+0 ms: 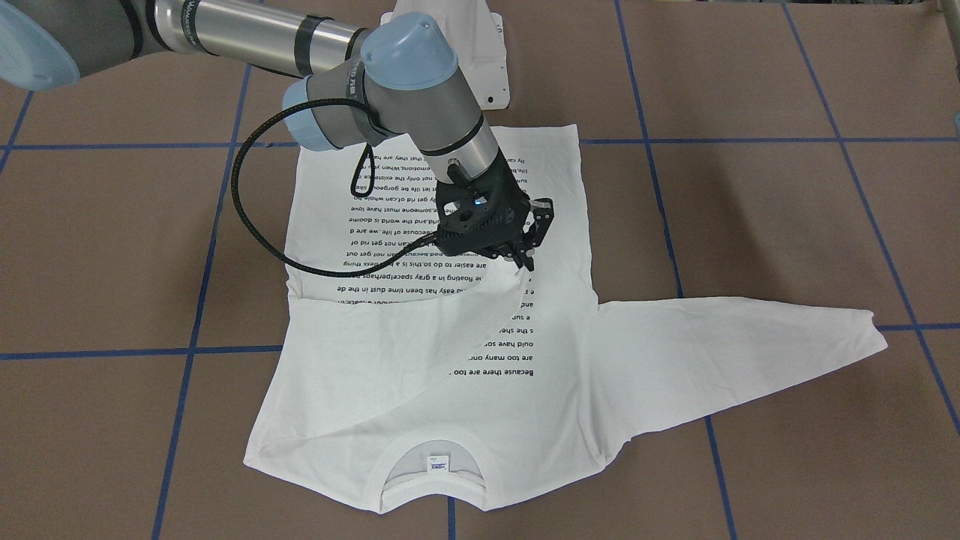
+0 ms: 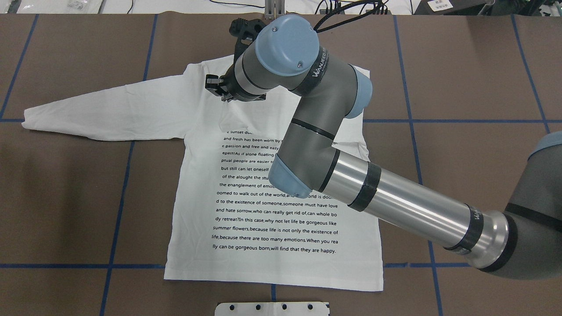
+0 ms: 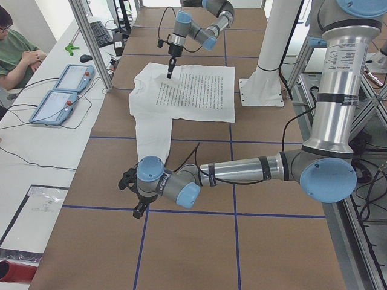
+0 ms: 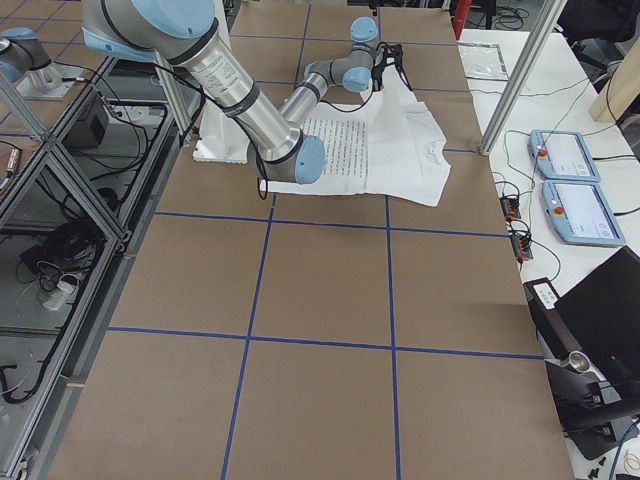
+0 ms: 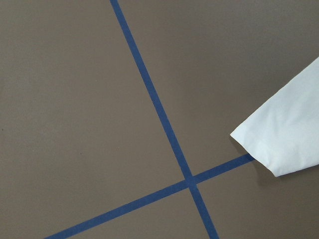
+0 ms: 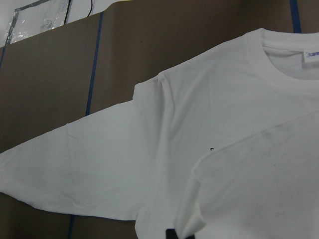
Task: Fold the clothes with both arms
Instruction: 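Carry the sleeve across the shirt body toward the collar with the right gripper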
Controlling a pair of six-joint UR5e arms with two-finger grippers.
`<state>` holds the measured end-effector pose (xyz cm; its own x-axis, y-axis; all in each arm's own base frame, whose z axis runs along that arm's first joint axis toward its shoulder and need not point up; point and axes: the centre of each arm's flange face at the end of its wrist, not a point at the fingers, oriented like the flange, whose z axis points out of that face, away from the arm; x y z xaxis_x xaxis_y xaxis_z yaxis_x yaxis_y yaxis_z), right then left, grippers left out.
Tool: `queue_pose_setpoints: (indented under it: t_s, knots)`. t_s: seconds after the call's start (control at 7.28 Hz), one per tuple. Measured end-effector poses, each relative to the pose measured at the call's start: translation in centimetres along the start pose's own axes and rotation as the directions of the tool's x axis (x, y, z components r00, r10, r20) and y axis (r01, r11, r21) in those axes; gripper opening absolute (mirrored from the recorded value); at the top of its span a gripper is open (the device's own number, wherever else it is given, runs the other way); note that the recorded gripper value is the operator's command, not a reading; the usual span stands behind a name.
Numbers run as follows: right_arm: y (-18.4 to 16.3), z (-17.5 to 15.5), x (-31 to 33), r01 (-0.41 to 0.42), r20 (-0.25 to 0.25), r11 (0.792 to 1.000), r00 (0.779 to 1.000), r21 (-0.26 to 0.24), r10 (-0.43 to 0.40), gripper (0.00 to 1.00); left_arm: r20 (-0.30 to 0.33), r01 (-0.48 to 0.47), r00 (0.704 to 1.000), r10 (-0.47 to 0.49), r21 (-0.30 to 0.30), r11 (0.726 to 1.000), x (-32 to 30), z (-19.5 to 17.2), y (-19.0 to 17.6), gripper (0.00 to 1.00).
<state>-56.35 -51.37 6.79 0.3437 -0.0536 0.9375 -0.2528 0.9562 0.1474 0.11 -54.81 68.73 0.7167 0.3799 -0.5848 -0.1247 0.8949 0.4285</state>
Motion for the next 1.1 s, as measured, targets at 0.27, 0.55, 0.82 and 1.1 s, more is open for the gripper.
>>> queue_pose_setpoints:
  t_s: [0.27, 0.55, 0.82, 1.1]
  knots:
    - [1.4, 1.3, -0.1, 0.006, -0.011, 1.000, 1.000, -0.020, -0.006, 0.00, 0.000, 0.000, 1.000, 0.000, 0.000, 1.000, 0.0, 0.0, -0.1, 1.00]
    - [0.8, 4.2, -0.8, -0.002, -0.055, 1.000, 0.999, -0.022, 0.001, 0.00, 0.000, -0.002, 1.000, 0.002, 0.003, 1.000, 0.1, -0.1, -0.4, 1.00]
    - [-0.7, 7.2, -2.8, -0.004, -0.080, 1.000, 0.997, 0.007, 0.005, 0.99, 0.000, -0.003, 1.000, 0.003, 0.004, 1.000, 0.1, -0.1, -0.6, 1.00]
    - [-1.4, 8.9, -4.1, 0.014, -0.047, 0.997, 0.999, 0.076, -0.011, 1.00, 0.000, -0.004, 1.000, 0.004, 0.006, 1.000, 0.0, 0.0, -1.2, 1.00]
